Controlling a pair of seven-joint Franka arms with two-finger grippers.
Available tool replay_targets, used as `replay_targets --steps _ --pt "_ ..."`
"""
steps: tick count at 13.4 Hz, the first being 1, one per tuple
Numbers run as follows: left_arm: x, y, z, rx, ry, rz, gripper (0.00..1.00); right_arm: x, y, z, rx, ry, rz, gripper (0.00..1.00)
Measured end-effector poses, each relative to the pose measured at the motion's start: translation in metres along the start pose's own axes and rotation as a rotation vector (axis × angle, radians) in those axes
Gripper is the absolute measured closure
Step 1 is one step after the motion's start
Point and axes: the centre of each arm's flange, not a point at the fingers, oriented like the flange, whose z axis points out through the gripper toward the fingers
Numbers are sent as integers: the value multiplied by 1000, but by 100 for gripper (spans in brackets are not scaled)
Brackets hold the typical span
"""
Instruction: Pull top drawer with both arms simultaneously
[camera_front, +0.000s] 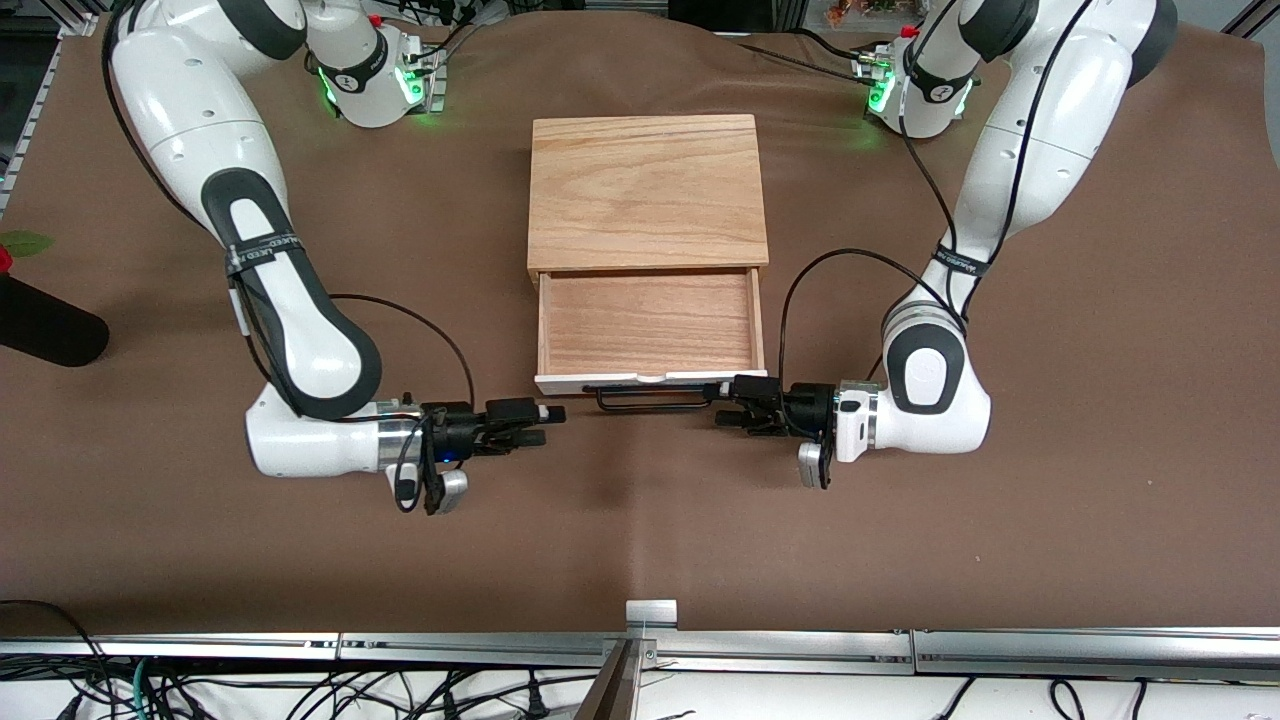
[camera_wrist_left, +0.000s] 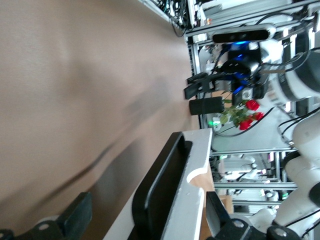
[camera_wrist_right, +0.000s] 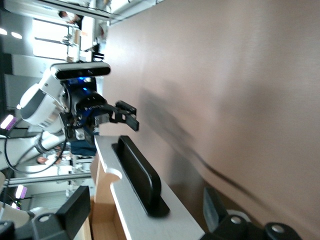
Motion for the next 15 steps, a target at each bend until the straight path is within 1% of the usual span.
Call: replay_targets --steps 1,2,4,6,7,9,10,11,12,13,15 --pt "4 3 -9 43 -22 34 0 -4 -6 -17 -47 -15 -15 0" --pt "11 10 -21 97 -48 67 0 -11 -14 -37 -116 -33 -37 0" --pt "24 32 -49 229 -106 98 0 -29 -34 -84 -294 -70 -91 0" --pt "33 63 -73 340 -172 95 0 -50 -53 -135 -456 -85 -123 0" --pt "36 80 -85 408 -194 84 0 -62 -60 -161 -532 -93 -131 0" --pt "41 115 -111 588 -218 73 0 -85 -74 -206 -669 -114 -147 0" --pt "42 132 -124 671 -220 71 0 -94 -83 -225 -728 -119 -157 0" --pt "42 147 -138 735 -214 71 0 -104 -93 -242 -784 -121 -167 0" --pt "41 159 -156 781 -206 65 0 -115 -104 -260 -841 -123 -170 0" --pt "39 167 -176 812 -198 55 0 -125 -114 -276 -886 -122 -149 0" --pt "33 177 -219 890 -195 36 0 -145 -136 -300 -963 -110 -66 0"
